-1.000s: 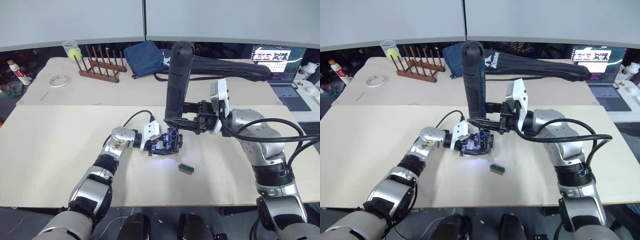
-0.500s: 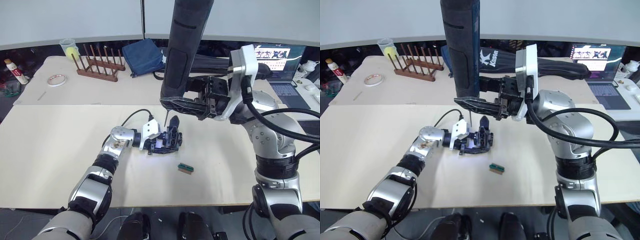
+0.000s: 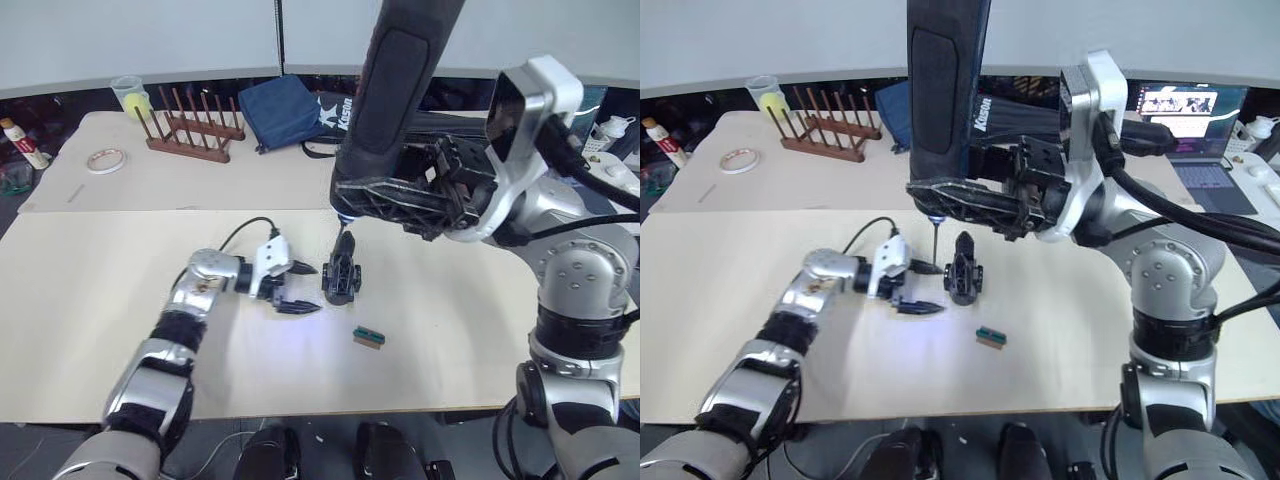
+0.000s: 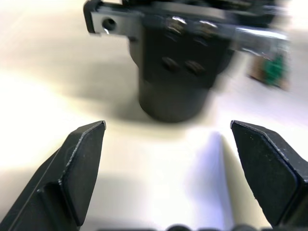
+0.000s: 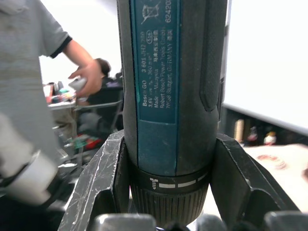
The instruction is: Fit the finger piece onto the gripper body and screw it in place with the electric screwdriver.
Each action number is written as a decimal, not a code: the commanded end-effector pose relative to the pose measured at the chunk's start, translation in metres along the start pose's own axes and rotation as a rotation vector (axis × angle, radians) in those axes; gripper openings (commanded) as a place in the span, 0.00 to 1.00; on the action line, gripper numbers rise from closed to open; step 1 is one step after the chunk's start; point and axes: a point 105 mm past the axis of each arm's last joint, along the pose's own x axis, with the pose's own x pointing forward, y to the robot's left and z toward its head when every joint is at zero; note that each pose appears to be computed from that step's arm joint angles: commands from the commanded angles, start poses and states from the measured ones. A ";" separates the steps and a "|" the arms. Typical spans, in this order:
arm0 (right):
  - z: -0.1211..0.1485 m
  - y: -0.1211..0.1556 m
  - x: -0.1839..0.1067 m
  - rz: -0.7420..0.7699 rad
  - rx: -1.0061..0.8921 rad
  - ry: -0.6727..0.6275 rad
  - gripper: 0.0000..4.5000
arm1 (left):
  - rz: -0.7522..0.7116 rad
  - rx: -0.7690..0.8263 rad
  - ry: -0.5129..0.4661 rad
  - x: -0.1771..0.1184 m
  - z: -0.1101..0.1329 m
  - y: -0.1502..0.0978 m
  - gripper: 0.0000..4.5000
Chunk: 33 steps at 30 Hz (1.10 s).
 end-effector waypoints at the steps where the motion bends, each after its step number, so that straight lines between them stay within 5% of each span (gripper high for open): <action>1: 0.001 0.020 -0.009 0.031 -0.063 0.029 0.43 | -0.135 0.067 -0.045 -0.012 0.028 -0.030 1.00; 8: -0.038 0.029 -0.035 -0.118 -0.075 0.127 0.43 | -0.250 0.091 -0.065 -0.010 0.042 -0.081 1.00; 19: -0.065 0.025 -0.052 -0.304 -0.103 0.138 0.43 | -0.192 0.086 -0.105 0.006 0.044 -0.077 1.00; 33: -0.081 0.028 -0.058 -0.336 -0.081 0.161 0.43 | -0.199 0.089 -0.103 0.006 0.046 -0.073 1.00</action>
